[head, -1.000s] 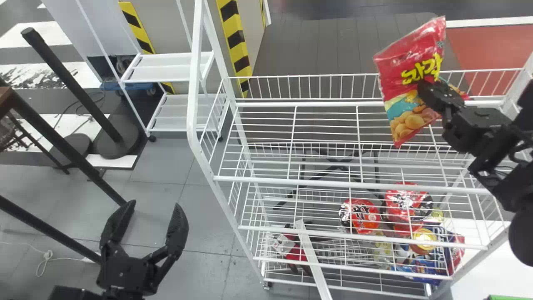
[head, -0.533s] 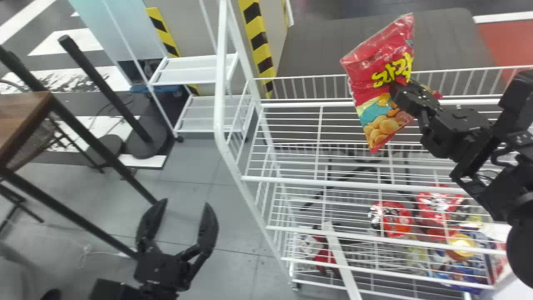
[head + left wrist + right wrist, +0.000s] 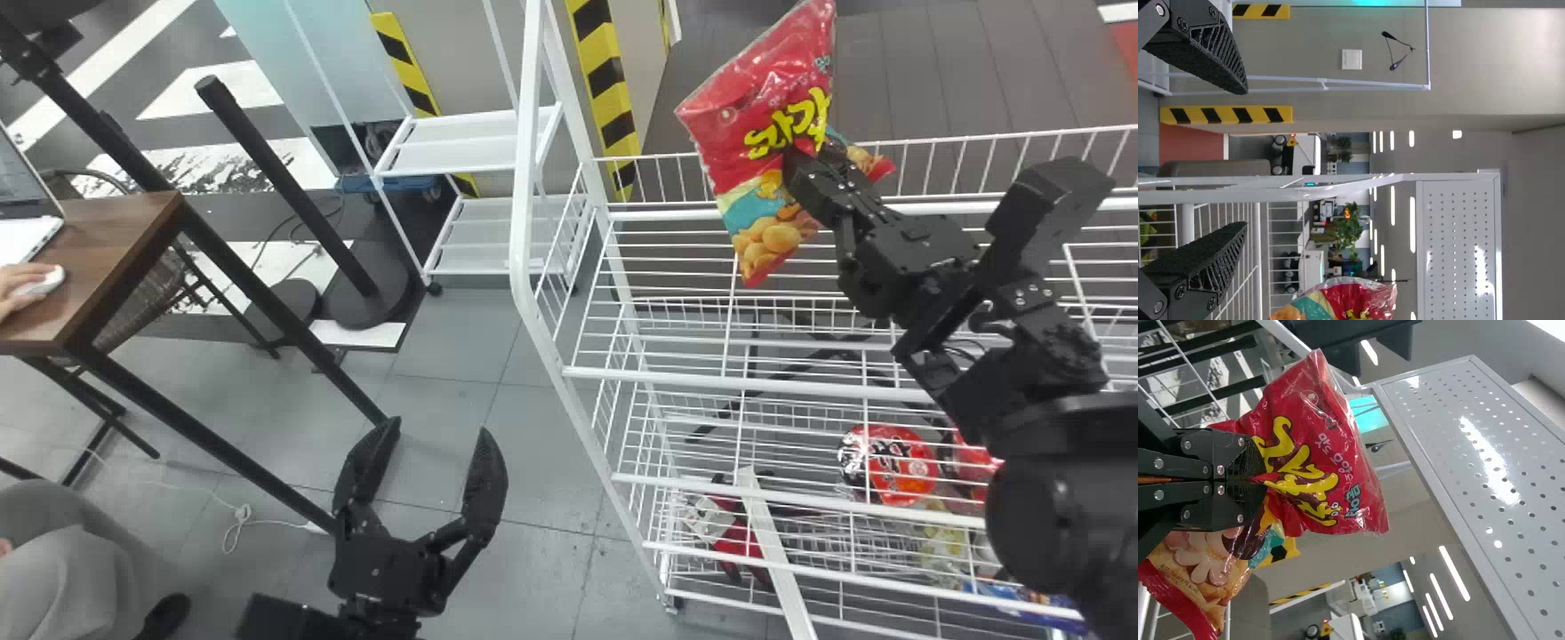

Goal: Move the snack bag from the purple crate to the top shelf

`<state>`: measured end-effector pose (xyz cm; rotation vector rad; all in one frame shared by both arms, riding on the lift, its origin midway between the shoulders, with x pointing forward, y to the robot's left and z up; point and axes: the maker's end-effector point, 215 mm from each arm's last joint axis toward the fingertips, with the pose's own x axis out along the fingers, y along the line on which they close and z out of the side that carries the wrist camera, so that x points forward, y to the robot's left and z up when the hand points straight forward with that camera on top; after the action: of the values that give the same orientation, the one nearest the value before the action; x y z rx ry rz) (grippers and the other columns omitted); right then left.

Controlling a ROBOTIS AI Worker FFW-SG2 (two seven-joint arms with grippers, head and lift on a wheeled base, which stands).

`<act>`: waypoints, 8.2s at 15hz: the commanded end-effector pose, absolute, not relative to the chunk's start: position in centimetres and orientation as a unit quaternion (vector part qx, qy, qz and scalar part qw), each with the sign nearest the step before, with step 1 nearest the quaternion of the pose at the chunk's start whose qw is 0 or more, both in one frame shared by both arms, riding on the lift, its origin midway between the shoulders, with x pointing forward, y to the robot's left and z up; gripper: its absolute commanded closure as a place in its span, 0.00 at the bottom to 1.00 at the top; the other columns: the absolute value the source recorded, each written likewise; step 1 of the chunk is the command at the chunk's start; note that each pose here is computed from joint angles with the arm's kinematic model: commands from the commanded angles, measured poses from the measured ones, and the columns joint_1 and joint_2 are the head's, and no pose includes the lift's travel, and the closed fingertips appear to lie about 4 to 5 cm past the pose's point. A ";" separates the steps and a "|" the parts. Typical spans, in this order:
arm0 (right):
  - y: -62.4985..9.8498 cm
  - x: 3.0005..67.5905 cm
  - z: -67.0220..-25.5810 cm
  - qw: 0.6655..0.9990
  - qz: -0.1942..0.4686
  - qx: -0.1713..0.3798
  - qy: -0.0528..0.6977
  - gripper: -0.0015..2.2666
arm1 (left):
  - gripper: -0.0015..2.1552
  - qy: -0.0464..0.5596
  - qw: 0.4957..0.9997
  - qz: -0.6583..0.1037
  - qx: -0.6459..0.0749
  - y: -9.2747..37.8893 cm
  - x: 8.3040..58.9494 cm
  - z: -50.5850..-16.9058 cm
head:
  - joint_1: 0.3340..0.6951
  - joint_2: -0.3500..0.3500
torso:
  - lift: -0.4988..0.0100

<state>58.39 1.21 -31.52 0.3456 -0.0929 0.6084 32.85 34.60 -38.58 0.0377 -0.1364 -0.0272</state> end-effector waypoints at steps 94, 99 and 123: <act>-39.8 33.1 -39.8 0.988 -0.005 0.150 -0.027 0.04 | 0.03 0.102 0.976 -0.186 0.059 -5.8 48.8 -37.3 | 1.00 0.00 | 0.98; -39.6 32.6 -39.2 0.989 -0.002 0.147 -0.028 0.04 | 0.04 0.103 0.979 -0.127 0.118 -4.1 53.1 -39.0 | 1.00 0.00 | 0.98; -39.7 32.7 -40.4 0.988 -0.004 0.151 -0.016 0.04 | 0.10 0.112 0.974 -0.022 0.194 -0.1 59.3 -40.9 | 1.00 0.00 | 0.98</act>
<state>32.80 -39.64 -40.35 0.3010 -0.0335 -0.0059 59.19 0.06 -40.98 0.3920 0.2261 -0.0444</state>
